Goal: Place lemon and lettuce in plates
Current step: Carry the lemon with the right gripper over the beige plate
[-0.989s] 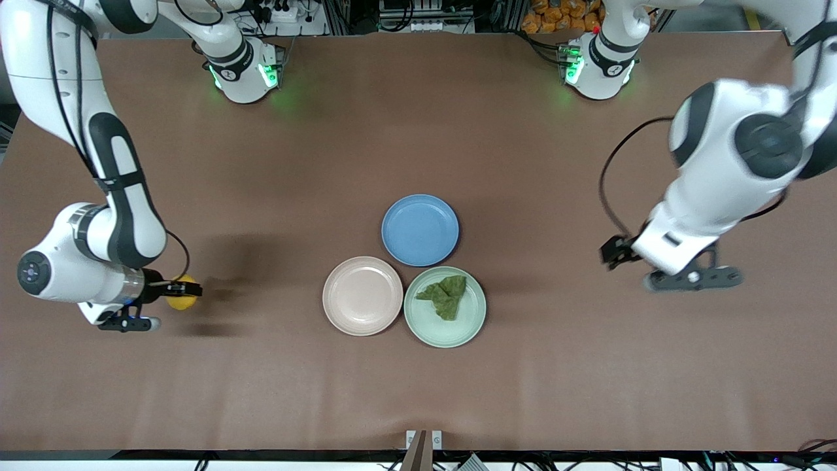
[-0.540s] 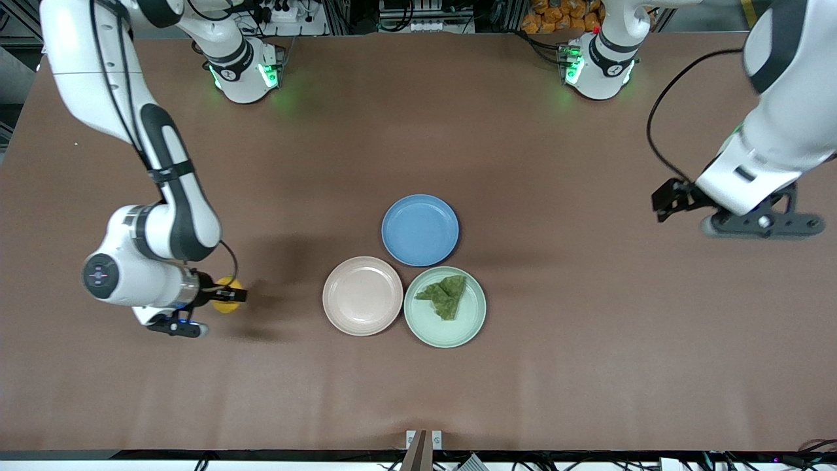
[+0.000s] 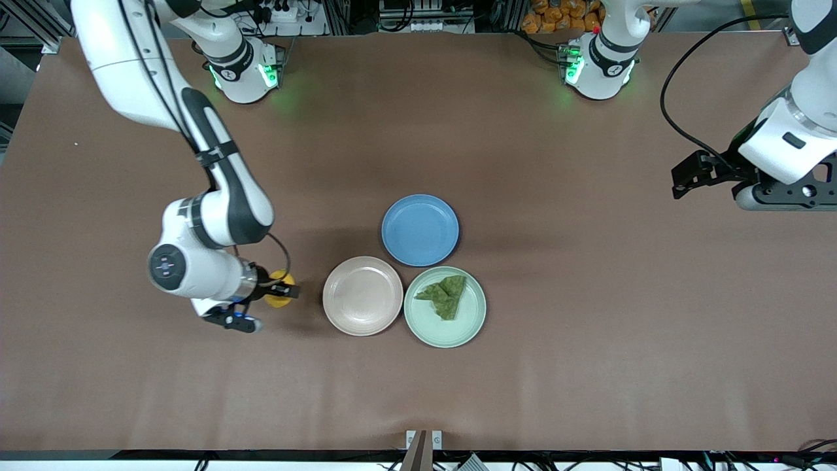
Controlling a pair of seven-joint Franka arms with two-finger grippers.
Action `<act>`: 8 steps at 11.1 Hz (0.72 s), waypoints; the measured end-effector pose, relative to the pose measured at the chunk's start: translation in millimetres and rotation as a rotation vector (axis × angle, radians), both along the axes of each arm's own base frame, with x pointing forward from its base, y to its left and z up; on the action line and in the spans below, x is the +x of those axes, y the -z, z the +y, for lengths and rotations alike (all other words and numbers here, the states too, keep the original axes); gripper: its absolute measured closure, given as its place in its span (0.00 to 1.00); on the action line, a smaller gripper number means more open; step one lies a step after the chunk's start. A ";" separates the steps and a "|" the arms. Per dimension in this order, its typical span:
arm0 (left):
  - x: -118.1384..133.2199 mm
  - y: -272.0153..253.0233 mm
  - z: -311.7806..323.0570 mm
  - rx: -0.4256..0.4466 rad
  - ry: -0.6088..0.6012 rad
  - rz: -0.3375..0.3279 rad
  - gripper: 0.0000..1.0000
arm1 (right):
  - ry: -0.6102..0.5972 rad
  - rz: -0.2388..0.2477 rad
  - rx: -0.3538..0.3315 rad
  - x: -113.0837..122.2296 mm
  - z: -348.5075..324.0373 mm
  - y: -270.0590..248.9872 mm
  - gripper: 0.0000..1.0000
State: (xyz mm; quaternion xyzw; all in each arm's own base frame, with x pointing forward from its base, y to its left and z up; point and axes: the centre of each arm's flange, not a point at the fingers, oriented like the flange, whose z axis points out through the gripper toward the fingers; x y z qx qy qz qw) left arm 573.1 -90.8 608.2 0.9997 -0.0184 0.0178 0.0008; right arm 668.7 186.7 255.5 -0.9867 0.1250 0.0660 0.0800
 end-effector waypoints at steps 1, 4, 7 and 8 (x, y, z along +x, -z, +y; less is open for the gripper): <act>-2.4 3.7 -3.0 0.000 0.006 0.009 0.00 | 0.003 0.005 -0.003 -6.0 23.2 0.4 0.30; -10.4 0.8 -4.1 0.001 0.009 0.007 0.00 | 0.013 0.012 -0.012 -20.0 86.1 8.3 0.30; -13.8 3.1 -2.7 0.003 0.007 0.010 0.00 | 0.046 -0.018 -0.006 -19.8 109.7 27.1 0.30; -13.0 3.1 -2.6 0.002 0.006 0.004 0.00 | 0.067 -0.023 0.018 -20.4 115.7 35.2 0.30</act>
